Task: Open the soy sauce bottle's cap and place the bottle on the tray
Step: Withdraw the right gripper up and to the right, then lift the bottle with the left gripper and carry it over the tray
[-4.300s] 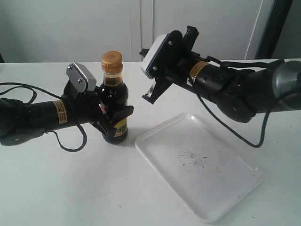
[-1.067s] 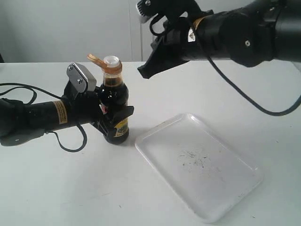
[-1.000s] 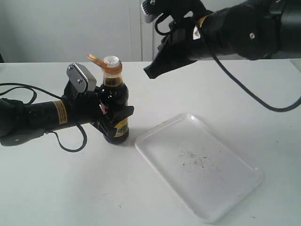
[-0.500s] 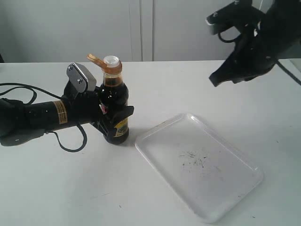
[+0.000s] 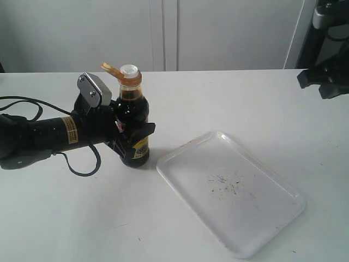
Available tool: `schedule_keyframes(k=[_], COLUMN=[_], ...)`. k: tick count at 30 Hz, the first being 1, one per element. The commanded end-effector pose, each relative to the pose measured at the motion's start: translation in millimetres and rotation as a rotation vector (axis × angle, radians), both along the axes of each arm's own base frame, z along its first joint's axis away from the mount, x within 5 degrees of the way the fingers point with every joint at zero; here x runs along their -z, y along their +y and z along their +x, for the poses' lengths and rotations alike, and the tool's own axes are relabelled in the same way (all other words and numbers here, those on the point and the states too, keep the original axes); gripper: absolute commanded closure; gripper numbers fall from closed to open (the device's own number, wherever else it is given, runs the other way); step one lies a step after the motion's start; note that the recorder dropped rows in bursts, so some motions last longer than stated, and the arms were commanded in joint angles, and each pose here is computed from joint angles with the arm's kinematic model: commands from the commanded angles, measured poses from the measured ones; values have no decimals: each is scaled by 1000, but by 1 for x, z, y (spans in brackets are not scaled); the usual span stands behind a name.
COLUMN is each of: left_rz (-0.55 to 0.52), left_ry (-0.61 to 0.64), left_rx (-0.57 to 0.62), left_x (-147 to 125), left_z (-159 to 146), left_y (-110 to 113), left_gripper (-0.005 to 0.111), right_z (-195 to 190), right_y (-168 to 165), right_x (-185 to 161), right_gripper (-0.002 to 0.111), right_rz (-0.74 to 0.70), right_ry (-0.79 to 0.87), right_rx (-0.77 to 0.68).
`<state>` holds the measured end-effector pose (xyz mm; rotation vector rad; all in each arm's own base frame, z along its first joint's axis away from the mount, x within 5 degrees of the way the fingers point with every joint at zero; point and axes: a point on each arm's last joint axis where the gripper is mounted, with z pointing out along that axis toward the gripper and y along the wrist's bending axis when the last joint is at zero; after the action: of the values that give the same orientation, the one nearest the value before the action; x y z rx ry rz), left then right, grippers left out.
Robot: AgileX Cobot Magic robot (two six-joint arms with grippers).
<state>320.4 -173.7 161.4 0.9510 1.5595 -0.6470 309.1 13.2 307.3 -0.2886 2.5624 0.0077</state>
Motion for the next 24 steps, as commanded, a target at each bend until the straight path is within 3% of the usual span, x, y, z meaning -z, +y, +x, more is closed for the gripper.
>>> schedule_keyframes(k=[1, 11, 20, 24], left_rz=[-95, -138, -206, -246], left_ry=[-48, -49, -170, -186], left_rx=[22, 6, -1, 4], left_x=[-15, -21, -81, -94], left_z=[-1, -1, -14, -19], left_y=[-3, -2, 4, 5], left_gripper=[107, 107, 107, 107], right_z=[-12, -20, -18, -17], right_y=[-2, 0, 4, 5], right_x=[-3, -1, -4, -4], right_gripper=[108, 108, 108, 108], right_rz=[18, 67, 129, 133], right_ry=[-120, -232, -267, -271], right_rx=[9, 37, 30, 32])
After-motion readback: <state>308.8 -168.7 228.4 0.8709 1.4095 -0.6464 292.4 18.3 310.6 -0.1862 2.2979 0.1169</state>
